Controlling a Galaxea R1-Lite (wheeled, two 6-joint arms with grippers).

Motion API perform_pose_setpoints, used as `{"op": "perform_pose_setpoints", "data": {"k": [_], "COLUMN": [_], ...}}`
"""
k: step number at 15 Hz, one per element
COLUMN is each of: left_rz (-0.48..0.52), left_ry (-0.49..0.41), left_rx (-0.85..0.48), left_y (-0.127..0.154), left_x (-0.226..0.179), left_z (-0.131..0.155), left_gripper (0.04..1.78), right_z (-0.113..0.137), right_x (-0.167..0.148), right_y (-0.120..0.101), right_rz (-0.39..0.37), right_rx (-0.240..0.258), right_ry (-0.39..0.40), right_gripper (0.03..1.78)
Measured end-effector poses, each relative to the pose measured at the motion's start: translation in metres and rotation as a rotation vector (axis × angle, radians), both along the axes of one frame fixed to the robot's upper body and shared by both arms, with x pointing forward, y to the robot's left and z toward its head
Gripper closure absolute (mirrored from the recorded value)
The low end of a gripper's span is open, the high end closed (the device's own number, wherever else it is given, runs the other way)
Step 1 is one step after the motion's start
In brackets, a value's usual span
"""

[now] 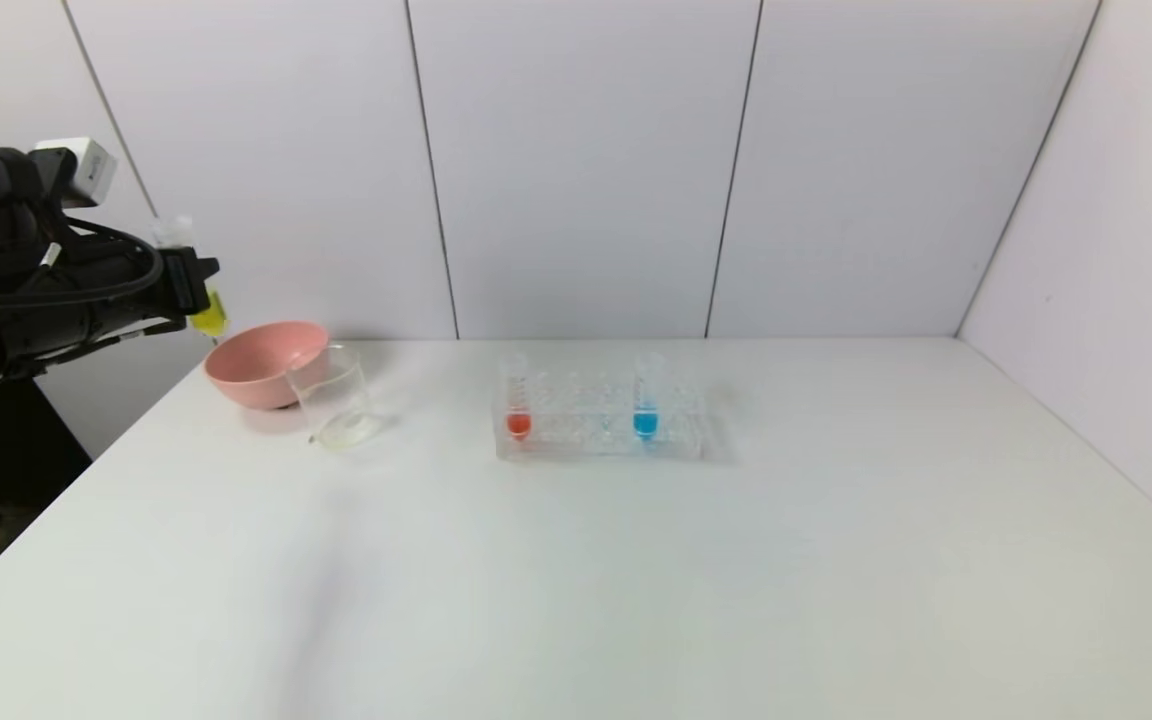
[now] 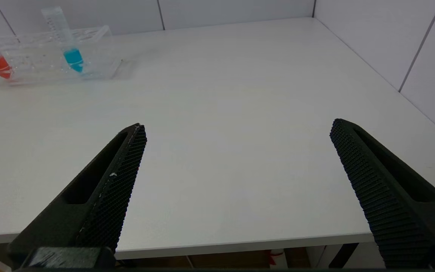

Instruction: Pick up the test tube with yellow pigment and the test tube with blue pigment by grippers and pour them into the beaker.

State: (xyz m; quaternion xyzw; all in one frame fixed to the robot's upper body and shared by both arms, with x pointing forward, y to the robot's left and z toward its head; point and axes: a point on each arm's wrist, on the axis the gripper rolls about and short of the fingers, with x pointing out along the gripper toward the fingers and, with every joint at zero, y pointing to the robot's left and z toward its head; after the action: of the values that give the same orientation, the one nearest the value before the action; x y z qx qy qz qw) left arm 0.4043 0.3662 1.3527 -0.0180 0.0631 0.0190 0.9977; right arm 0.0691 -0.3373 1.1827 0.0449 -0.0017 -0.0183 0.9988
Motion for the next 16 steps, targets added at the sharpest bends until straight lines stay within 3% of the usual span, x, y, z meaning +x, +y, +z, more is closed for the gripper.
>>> {"op": "perform_pose_setpoints", "data": {"k": [10, 16], "left_rz": [-0.027, -0.108], "left_ry": [-0.074, 0.018], "left_rx": [0.186, 0.275], "left_y": [0.029, 0.035], "left_x": [0.026, 0.028], "left_z": [-0.008, -0.012], "left_gripper": [1.38, 1.38], "right_z": [0.000, 0.000], "right_x": [0.000, 0.000], "right_y": [0.000, 0.000], "right_rz": [0.000, 0.000], "right_rx": [0.000, 0.000], "right_ry": [0.000, -0.001], "right_gripper": [0.04, 0.04]}}
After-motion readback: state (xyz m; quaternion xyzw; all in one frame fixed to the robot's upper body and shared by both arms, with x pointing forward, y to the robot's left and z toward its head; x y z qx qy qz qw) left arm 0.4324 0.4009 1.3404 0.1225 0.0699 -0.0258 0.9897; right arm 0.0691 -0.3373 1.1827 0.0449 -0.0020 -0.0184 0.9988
